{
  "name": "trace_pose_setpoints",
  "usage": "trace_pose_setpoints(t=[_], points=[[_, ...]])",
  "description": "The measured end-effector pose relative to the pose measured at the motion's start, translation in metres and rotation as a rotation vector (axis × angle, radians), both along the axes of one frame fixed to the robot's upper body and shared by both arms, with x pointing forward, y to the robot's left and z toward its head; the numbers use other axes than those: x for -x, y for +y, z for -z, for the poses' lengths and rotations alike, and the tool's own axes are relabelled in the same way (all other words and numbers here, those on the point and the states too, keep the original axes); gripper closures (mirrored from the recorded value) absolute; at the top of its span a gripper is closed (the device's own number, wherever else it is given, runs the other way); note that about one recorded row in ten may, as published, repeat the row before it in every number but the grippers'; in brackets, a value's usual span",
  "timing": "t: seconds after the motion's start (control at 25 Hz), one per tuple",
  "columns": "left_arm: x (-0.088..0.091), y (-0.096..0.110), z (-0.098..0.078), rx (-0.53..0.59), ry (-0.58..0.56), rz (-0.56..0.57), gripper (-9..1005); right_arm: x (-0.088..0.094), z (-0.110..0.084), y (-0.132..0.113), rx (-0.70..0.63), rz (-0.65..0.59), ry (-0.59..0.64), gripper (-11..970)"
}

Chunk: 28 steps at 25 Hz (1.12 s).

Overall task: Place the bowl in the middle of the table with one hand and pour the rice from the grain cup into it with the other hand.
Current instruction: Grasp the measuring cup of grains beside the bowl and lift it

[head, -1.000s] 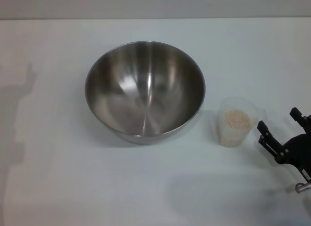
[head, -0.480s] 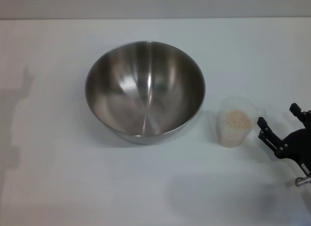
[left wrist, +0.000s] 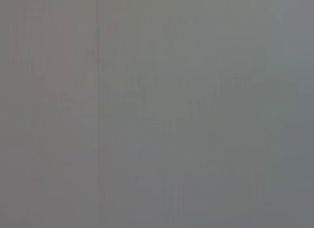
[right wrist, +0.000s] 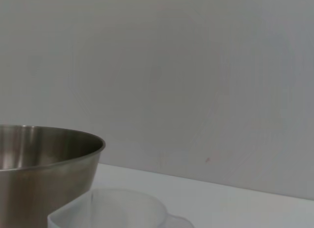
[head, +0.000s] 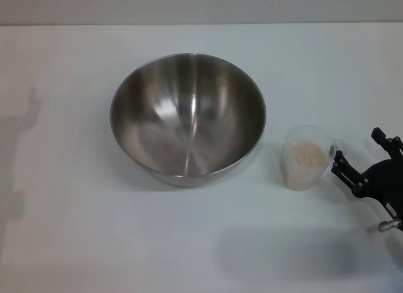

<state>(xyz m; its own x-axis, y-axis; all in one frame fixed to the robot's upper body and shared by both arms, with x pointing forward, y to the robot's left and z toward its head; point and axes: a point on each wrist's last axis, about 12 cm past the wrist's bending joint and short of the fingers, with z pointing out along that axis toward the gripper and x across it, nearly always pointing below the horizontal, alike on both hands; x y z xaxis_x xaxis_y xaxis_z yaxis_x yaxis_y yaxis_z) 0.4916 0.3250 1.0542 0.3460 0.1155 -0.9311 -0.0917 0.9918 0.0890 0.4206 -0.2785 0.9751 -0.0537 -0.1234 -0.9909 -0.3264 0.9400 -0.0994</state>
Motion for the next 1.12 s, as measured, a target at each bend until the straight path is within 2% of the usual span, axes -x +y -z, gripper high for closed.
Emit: trace_pose_setpoints(t=[0.92,1.12], points=[[0.0037,0.0024,0.0033,-0.001,0.015,-0.006,163,-0.0008,-0.0024,0.003,0.005,-0.005,-0.025,113],[0.004,0.0026,0.0035,0.0,0.016,-0.007,163,-0.0017,-0.0031,0.0034,0.004,-0.007,-0.029,193]])
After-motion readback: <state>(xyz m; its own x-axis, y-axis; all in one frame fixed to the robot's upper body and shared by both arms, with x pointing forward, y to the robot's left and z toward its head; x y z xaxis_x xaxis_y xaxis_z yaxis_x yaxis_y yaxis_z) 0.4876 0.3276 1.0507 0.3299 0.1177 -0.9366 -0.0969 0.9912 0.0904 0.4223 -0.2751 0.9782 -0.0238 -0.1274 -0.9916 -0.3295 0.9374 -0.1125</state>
